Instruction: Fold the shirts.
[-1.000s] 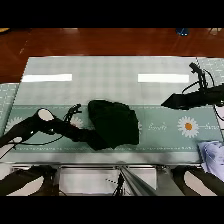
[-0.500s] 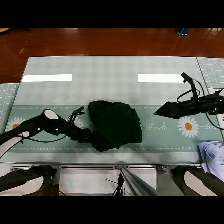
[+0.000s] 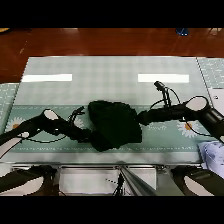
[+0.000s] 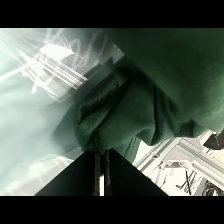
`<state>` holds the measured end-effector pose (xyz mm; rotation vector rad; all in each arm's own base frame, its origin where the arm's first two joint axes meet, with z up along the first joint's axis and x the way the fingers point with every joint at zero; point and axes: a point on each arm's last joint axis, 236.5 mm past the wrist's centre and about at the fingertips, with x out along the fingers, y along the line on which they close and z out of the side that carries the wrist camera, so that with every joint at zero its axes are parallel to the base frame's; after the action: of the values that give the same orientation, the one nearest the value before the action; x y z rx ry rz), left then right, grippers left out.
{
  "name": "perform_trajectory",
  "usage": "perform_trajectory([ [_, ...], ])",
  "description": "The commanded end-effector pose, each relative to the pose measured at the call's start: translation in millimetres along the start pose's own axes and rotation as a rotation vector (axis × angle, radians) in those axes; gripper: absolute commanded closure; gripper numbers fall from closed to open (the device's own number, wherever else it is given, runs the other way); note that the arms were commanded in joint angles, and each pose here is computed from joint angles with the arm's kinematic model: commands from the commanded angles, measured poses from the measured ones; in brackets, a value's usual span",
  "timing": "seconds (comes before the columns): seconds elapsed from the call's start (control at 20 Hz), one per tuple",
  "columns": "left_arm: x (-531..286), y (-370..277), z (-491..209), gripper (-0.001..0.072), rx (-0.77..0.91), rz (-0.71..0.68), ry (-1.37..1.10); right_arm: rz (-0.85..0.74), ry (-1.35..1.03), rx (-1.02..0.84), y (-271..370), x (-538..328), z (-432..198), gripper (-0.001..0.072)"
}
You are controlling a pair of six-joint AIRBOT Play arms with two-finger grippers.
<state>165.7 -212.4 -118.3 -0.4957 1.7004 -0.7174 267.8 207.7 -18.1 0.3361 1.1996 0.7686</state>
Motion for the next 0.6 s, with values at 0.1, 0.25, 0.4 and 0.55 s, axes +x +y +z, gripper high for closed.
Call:
perform_trajectory([
  [0.1,-5,-8,3,0.0684,0.015,-0.017,-0.005,-0.019,-0.064,-0.022,12,14,12,0.0427],
  [0.25,-9,-13,12,0.0684,0.034,-0.019,-0.023,0.063,-0.054,0.017,31,14,10,0.0246],
  [0.4,-13,-18,19,0.0684,0.051,-0.022,-0.036,0.101,-0.01,0.005,40,14,0,0.0235],
  [0.55,-16,-22,23,0.0684,0.062,-0.026,-0.042,0.141,0.039,-0.019,49,12,-12,0.0234],
])
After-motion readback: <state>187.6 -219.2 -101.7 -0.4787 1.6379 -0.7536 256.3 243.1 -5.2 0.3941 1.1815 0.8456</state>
